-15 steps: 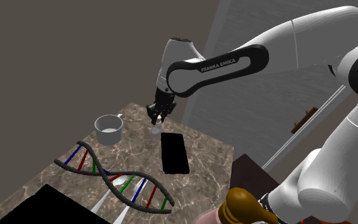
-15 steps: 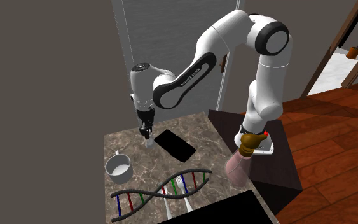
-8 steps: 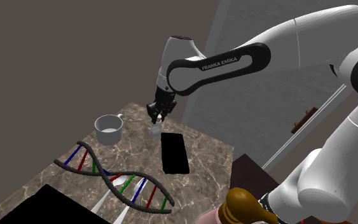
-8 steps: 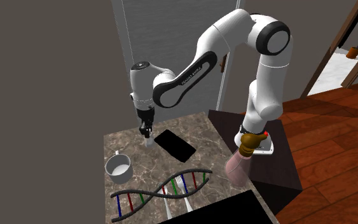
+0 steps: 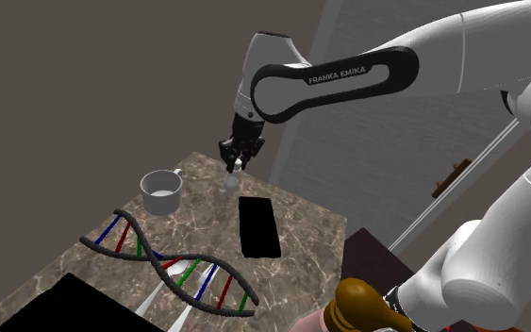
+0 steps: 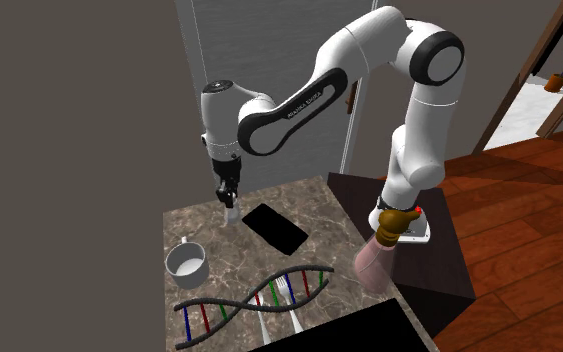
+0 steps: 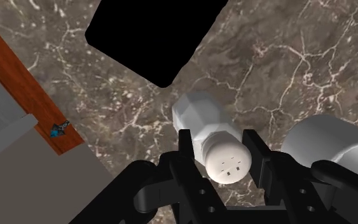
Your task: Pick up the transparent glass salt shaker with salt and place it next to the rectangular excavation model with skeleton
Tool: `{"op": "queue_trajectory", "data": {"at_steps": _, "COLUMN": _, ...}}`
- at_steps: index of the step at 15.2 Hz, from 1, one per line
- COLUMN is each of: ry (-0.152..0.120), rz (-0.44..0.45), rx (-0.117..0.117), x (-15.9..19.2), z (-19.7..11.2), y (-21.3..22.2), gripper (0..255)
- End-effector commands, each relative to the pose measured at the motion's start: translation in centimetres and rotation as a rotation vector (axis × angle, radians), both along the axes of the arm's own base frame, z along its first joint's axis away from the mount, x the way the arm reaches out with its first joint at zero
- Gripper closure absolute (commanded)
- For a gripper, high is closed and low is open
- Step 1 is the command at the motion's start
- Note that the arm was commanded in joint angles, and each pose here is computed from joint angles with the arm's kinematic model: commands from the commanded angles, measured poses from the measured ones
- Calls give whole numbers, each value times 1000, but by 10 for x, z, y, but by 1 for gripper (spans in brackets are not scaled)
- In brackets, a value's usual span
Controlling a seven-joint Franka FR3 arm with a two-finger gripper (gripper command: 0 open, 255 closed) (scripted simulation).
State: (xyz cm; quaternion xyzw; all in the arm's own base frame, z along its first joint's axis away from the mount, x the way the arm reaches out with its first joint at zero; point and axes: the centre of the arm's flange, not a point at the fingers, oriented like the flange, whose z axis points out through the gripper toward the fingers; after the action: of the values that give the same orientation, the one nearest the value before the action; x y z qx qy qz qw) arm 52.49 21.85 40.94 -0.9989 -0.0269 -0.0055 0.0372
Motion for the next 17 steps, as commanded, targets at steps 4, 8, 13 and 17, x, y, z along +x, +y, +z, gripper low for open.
{"op": "queue_trajectory", "data": {"at_steps": 4, "ry": 0, "rz": 0, "rx": 0, "x": -1, "z": 27, "y": -1, "gripper": 255}}
{"op": "queue_trajectory", "data": {"at_steps": 8, "ry": 0, "rz": 0, "rx": 0, "x": -1, "z": 48, "y": -1, "gripper": 255}}
{"op": "queue_trajectory", "data": {"at_steps": 13, "ry": 0, "rz": 0, "rx": 0, "x": -1, "z": 75, "y": -1, "gripper": 255}}
{"op": "queue_trajectory", "data": {"at_steps": 17, "ry": 0, "rz": 0, "rx": 0, "x": -1, "z": 96, "y": -1, "gripper": 255}}
